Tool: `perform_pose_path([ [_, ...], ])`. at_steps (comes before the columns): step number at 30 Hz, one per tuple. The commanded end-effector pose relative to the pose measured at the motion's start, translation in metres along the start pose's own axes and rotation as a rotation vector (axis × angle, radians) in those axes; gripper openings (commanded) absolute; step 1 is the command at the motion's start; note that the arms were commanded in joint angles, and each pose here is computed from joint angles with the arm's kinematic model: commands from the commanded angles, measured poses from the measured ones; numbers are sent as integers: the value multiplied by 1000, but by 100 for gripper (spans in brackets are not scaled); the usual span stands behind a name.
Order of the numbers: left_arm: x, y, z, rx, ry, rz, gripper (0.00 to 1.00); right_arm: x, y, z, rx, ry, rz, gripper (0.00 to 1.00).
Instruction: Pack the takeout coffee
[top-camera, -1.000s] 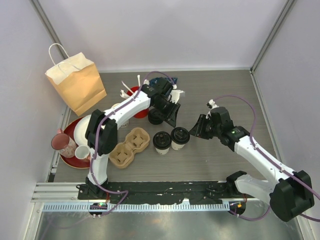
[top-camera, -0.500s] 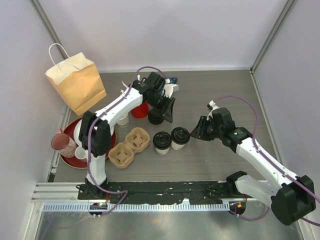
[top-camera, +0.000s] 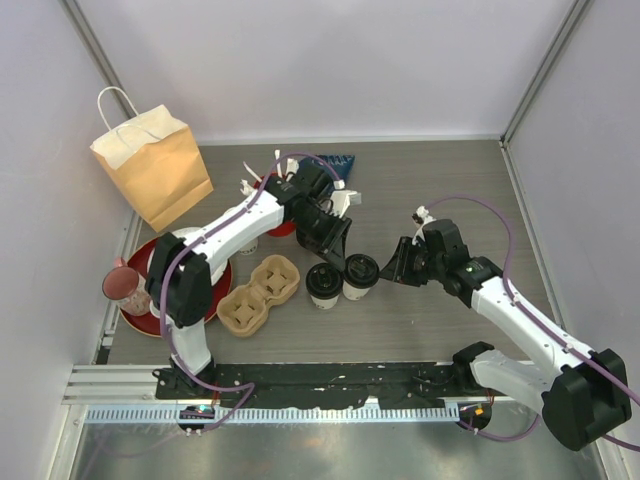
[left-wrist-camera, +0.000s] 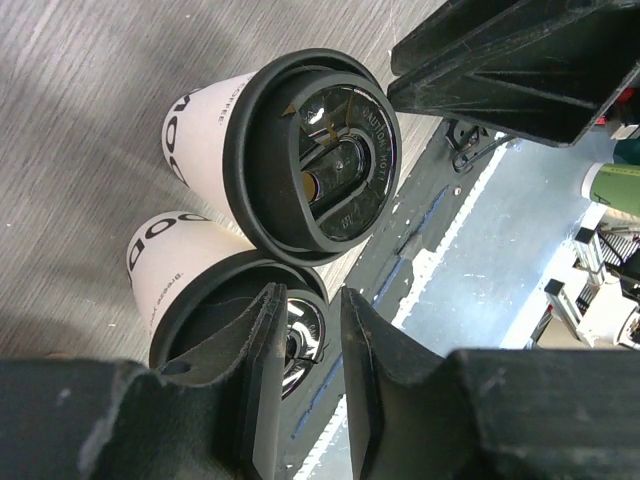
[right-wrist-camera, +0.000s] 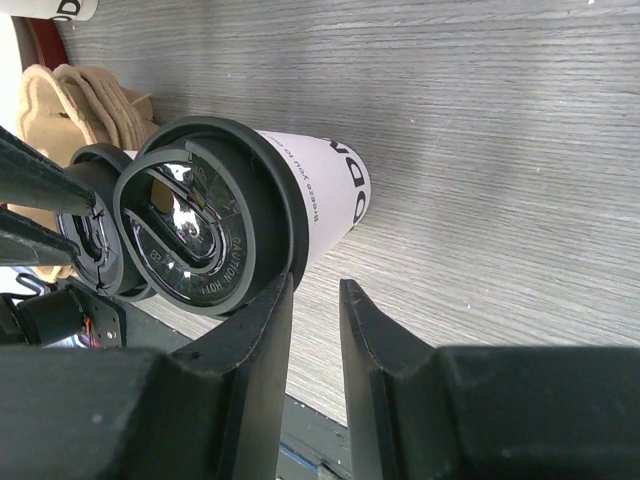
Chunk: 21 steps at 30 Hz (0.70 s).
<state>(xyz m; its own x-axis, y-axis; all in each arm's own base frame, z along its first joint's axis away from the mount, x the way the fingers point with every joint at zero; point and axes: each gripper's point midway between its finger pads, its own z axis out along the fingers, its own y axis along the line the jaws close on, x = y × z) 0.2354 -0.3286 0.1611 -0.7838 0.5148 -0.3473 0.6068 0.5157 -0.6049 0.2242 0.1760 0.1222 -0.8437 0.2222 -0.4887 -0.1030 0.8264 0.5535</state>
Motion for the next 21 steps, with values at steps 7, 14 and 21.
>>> perform_pose_path([
  [7,-8,3,12,-6,4,6,31,-7,5,3,-28,-31,-5,31],
  [14,-10,13,23,-17,19,-10,30,-6,5,5,-32,-26,-3,31],
  [21,-10,20,28,-36,30,7,30,-7,7,6,-42,-29,1,31],
])
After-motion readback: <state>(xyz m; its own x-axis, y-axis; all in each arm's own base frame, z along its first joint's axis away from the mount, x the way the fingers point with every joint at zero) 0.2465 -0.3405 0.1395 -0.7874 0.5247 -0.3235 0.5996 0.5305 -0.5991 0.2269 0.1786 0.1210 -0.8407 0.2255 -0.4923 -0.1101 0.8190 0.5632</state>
